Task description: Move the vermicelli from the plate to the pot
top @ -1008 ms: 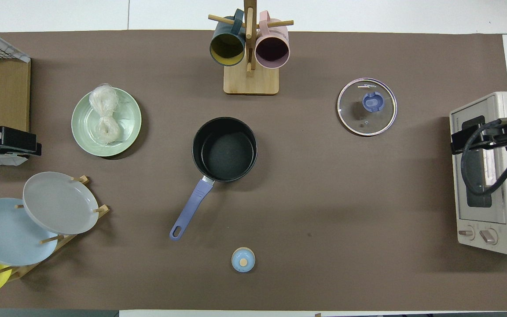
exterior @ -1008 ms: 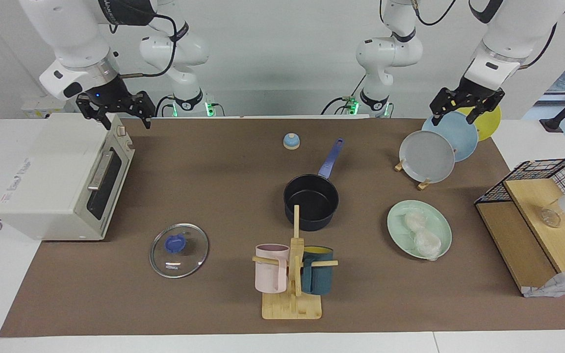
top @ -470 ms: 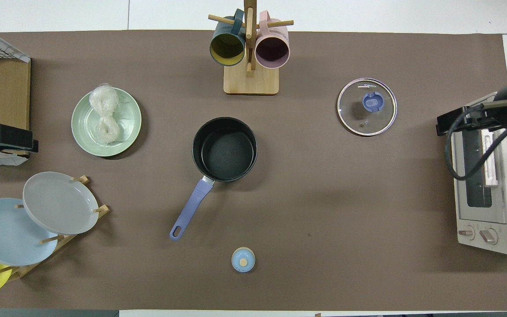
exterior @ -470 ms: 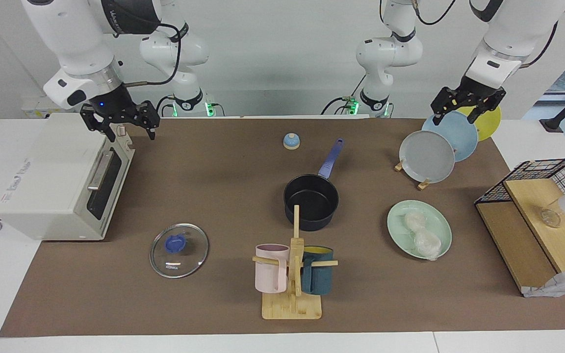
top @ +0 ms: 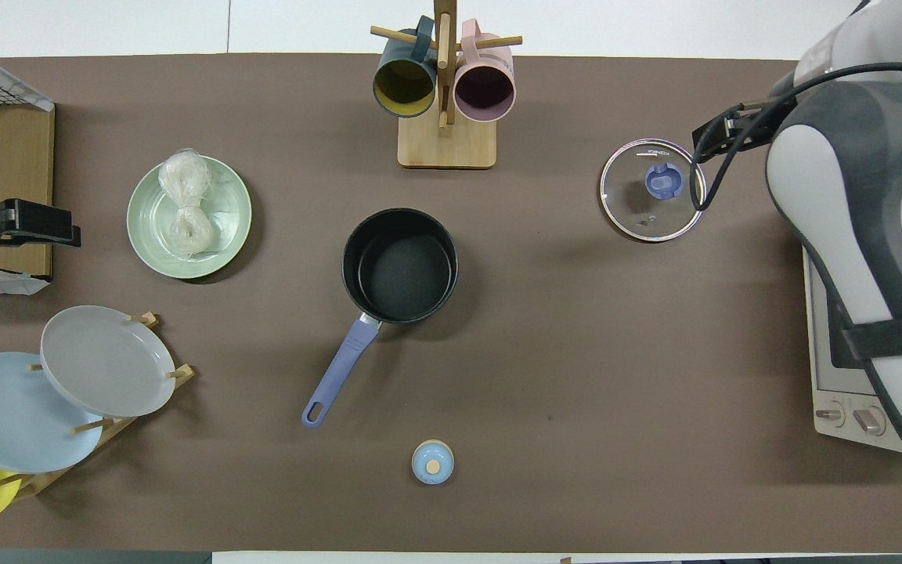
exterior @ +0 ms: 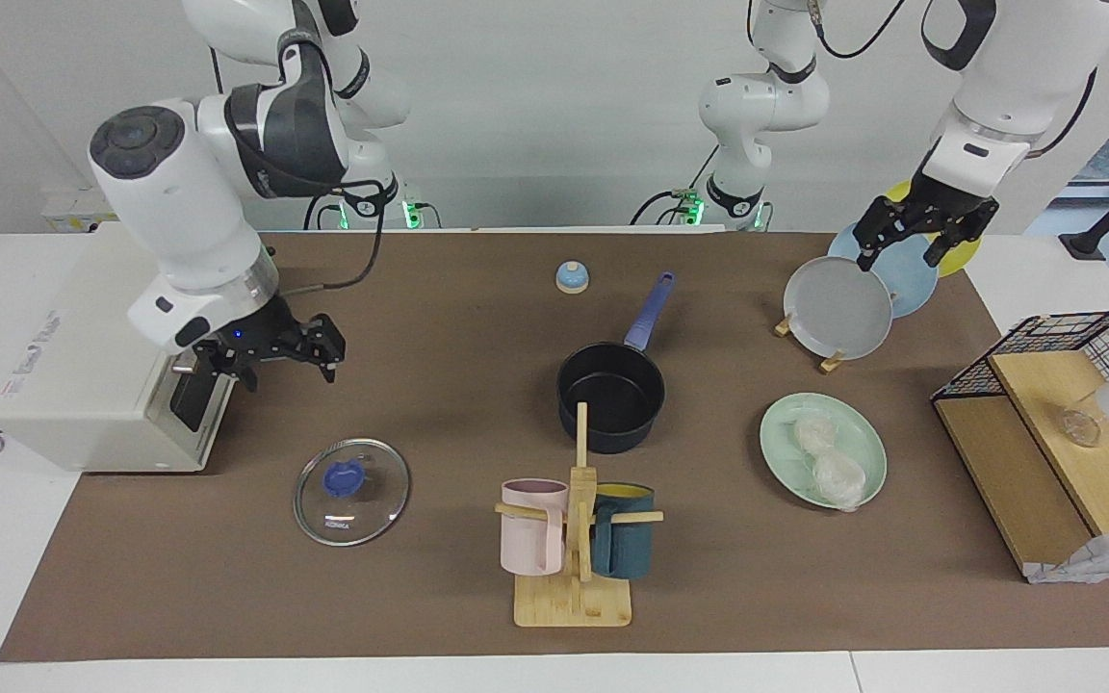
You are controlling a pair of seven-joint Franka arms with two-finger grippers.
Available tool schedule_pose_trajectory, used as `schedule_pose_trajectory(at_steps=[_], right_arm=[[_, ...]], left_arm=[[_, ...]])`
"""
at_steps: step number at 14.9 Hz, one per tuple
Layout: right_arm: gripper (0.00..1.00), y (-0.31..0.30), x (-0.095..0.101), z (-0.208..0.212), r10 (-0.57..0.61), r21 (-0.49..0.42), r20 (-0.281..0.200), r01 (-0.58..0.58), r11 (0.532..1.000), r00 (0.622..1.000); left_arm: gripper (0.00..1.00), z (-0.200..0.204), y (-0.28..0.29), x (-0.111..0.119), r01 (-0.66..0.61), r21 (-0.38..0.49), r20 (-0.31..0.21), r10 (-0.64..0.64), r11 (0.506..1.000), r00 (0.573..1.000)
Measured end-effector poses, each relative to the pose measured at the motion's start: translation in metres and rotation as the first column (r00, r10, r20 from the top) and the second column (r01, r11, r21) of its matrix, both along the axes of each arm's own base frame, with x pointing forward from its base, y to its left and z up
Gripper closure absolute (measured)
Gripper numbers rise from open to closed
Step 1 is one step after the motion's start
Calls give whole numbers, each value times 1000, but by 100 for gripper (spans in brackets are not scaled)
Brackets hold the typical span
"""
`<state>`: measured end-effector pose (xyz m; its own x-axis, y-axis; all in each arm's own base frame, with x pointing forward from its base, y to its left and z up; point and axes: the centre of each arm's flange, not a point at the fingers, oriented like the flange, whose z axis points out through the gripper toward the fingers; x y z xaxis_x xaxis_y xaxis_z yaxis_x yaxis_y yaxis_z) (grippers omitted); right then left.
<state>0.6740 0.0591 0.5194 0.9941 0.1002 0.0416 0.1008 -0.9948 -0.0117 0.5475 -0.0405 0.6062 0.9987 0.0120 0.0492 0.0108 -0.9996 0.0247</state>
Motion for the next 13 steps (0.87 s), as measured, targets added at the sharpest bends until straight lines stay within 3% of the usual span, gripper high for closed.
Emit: schedule_pose_trajectory(at_steps=[7, 10, 13], right_arm=[[0, 21, 46, -107, 29, -5, 39, -29, 1000, 999], [0, 21, 50, -147, 34, -4, 20, -34, 999, 999], [0, 21, 42, -181, 39, -4, 11, -39, 999, 999]], left_arm=[[0, -141, -4, 79, -5, -13, -36, 4, 1000, 999], [0, -188, -10, 96, 2, -17, -49, -3, 1000, 999], [0, -219, -22, 105, 20, -19, -43, -21, 1000, 999]])
